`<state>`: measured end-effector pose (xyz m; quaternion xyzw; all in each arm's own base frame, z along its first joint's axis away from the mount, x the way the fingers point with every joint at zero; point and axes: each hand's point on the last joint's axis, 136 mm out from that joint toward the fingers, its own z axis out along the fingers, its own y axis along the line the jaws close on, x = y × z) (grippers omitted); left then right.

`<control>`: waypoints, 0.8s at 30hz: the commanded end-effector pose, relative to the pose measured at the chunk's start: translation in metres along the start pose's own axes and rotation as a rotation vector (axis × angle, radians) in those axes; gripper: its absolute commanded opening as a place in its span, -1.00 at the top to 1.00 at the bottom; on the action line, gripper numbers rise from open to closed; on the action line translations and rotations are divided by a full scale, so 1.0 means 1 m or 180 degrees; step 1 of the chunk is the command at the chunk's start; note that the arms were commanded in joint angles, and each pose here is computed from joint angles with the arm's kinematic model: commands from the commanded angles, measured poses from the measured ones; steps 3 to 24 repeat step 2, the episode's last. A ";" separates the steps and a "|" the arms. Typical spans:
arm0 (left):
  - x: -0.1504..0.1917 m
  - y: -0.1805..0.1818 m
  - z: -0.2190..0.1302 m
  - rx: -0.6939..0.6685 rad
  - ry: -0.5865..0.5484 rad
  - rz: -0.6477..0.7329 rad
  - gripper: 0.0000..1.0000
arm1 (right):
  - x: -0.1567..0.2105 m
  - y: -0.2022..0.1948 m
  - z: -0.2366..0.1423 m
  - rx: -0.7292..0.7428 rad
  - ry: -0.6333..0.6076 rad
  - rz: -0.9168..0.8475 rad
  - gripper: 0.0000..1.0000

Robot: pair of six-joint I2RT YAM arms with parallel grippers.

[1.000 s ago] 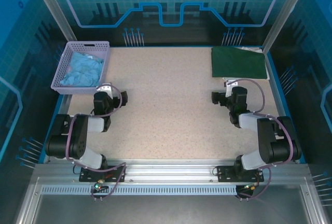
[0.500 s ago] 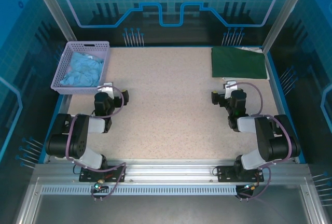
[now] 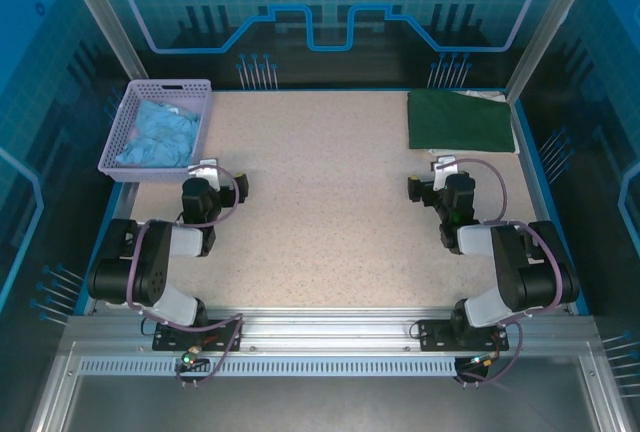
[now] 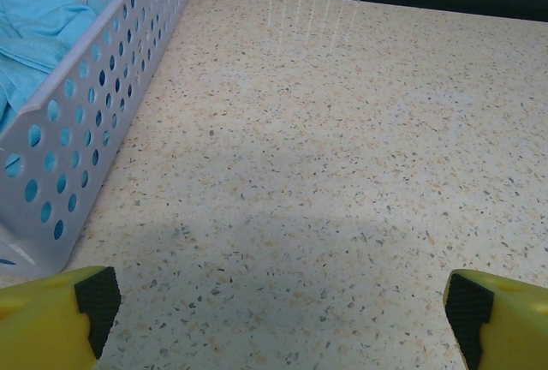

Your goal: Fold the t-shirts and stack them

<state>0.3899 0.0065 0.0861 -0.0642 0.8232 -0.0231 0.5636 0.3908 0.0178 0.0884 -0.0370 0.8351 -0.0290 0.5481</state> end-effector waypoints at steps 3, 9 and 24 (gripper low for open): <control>-0.010 -0.005 0.004 0.0041 -0.0087 0.0100 -0.98 | -0.008 -0.001 0.002 0.0011 -0.0075 0.0046 -1.00; -0.010 -0.005 0.004 0.0041 -0.0087 0.0100 -0.98 | -0.008 -0.001 0.002 0.0011 -0.0075 0.0046 -1.00; -0.010 -0.005 0.004 0.0041 -0.0087 0.0100 -0.98 | -0.008 -0.001 0.002 0.0011 -0.0075 0.0046 -1.00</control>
